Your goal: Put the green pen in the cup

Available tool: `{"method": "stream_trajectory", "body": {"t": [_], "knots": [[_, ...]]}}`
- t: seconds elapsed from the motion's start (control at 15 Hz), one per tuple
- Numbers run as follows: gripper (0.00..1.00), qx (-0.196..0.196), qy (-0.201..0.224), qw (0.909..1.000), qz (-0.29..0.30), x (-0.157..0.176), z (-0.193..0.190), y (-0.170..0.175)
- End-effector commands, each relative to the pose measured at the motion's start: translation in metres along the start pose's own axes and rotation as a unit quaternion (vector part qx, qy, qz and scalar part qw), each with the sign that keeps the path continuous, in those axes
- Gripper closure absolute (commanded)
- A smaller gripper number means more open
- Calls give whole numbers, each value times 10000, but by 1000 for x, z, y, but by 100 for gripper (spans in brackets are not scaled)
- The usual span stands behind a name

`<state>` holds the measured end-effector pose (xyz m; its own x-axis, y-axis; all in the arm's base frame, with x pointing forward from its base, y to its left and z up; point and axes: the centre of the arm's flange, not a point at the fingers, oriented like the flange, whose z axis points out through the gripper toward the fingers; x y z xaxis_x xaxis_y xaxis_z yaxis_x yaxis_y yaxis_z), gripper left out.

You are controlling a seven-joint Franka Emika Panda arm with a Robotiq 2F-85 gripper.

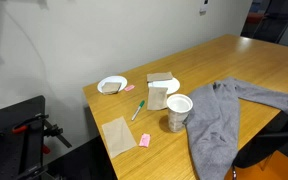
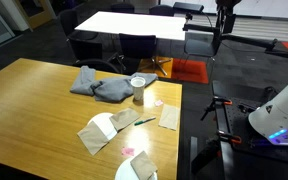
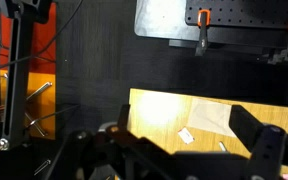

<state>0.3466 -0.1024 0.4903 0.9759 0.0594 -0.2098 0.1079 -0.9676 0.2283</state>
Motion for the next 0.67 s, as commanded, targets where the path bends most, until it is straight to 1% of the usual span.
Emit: {"method": "stream_trajectory", "body": {"t": [0.0, 0.4, 0.6], "knots": [[0, 0, 1, 10000, 0, 0, 0, 0], [0, 0, 1, 10000, 0, 0, 0, 0], [0, -19, 147, 9999, -84, 10, 2, -6]]}}
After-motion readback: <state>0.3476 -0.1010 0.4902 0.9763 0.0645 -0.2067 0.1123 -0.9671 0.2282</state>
